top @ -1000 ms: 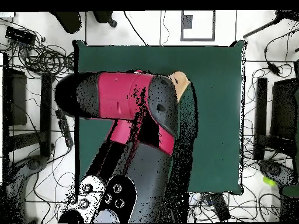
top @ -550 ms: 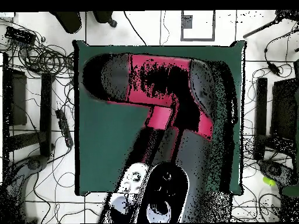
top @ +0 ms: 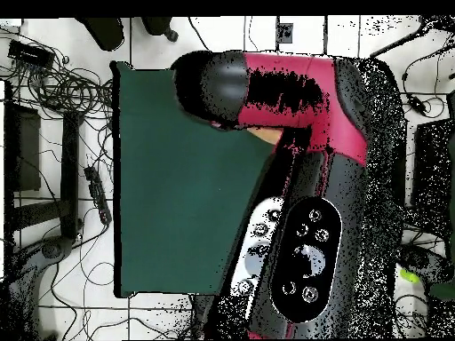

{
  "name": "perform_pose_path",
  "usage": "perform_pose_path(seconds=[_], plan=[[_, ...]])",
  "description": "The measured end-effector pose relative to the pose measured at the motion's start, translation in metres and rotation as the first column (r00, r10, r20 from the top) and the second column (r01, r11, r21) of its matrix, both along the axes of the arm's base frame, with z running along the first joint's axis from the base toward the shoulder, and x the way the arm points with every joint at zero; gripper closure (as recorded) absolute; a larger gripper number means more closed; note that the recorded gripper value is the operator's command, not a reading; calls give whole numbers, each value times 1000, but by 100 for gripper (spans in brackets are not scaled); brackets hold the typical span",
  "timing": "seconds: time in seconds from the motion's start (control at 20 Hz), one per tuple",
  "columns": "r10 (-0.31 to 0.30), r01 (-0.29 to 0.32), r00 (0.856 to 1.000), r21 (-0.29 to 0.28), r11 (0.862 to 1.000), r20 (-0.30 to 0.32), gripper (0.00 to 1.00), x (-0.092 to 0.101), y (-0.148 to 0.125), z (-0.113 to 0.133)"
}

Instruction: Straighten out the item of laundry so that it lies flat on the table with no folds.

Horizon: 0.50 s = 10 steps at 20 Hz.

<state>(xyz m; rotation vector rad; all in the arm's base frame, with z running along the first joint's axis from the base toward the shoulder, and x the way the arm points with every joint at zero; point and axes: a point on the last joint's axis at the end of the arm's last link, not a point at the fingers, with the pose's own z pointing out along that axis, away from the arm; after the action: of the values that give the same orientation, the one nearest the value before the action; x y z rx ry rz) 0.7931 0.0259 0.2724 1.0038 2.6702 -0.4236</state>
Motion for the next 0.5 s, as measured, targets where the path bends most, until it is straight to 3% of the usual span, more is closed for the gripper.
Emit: perform_pose_path(seconds=[0.2, 0.5], plan=[[39, -40, 999, -26, 999, -17, 100, 15, 17, -11], [80, -89, 991, -82, 993, -112, 100, 23, 57, -34]])
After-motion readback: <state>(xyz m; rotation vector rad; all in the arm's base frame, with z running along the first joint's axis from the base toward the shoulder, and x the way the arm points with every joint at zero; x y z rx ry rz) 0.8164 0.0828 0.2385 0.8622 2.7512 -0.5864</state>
